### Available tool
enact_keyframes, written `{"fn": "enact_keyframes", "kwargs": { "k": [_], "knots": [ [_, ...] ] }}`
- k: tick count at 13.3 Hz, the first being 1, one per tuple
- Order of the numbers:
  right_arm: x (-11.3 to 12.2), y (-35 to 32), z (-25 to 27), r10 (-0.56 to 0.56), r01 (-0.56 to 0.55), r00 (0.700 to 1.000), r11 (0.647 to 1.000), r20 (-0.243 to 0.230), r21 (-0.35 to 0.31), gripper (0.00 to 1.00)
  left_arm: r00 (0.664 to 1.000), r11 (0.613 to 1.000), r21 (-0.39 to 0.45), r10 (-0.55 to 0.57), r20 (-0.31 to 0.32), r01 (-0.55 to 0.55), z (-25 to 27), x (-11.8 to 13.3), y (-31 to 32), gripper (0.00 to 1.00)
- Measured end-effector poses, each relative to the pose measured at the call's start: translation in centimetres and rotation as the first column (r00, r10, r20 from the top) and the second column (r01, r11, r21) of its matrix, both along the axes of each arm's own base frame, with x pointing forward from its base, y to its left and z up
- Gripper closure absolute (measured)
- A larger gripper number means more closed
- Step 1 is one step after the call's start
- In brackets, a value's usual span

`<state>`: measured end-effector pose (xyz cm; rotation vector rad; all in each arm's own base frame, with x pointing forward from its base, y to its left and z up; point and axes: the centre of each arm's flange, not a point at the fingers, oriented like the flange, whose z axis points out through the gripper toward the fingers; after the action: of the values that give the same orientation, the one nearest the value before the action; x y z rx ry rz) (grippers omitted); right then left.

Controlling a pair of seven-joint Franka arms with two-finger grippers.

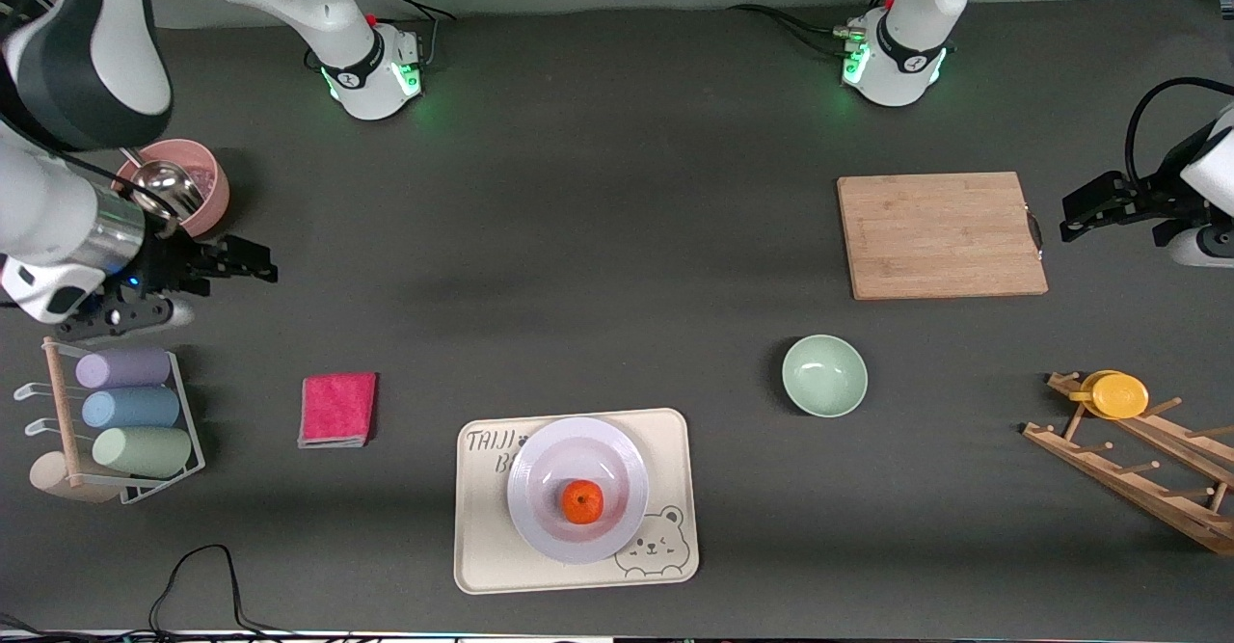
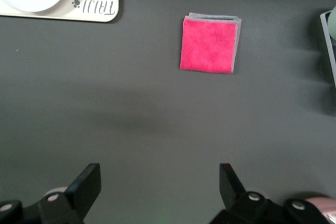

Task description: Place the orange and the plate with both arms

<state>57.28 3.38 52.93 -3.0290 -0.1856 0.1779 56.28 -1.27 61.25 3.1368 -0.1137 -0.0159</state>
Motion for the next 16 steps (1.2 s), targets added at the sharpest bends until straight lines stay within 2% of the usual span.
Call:
{"fn": "enact_keyframes", "kwargs": {
  "k": [3, 5, 8, 11, 13, 16],
  "knots": [
    [-1.6, -0.6, 1.2, -0.071, 0.070, 0.996, 0.997, -0.059, -0.012, 0.00, 1.000, 1.000, 0.000, 0.000, 0.000, 0.000, 0.0, 0.0, 0.0, 0.00],
    [-1.6, -1.0, 1.1, -0.116, 0.113, 0.991, 0.993, -0.062, -0.043, 0.00, 1.000, 1.000, 0.000, 0.000, 0.000, 0.000, 0.0, 0.0, 0.0, 0.00],
    [-1.8, -1.1, 1.9, -0.112, 0.109, 0.993, 0.991, -0.043, -0.076, 0.00, 1.000, 1.000, 0.000, 0.000, 0.000, 0.000, 0.0, 0.0, 0.0, 0.00],
    [-3.1, -1.7, 3.1, -0.101, 0.099, 0.995, 0.988, -0.017, -0.116, 0.00, 1.000, 1.000, 0.000, 0.000, 0.000, 0.000, 0.0, 0.0, 0.0, 0.00],
    [-4.9, -2.9, 3.7, -0.120, 0.118, 0.993, 0.987, -0.006, -0.106, 0.00, 1.000, 1.000, 0.000, -0.001, -0.001, 0.001, 0.0, 0.0, 0.0, 0.00],
    [-7.8, -1.4, 3.6, -0.115, 0.118, 0.993, 0.991, 0.039, -0.066, 0.00, 1.000, 1.000, 0.000, -0.001, -0.001, 0.001, 0.0, 0.0, 0.0, 0.00]
  ]
}}
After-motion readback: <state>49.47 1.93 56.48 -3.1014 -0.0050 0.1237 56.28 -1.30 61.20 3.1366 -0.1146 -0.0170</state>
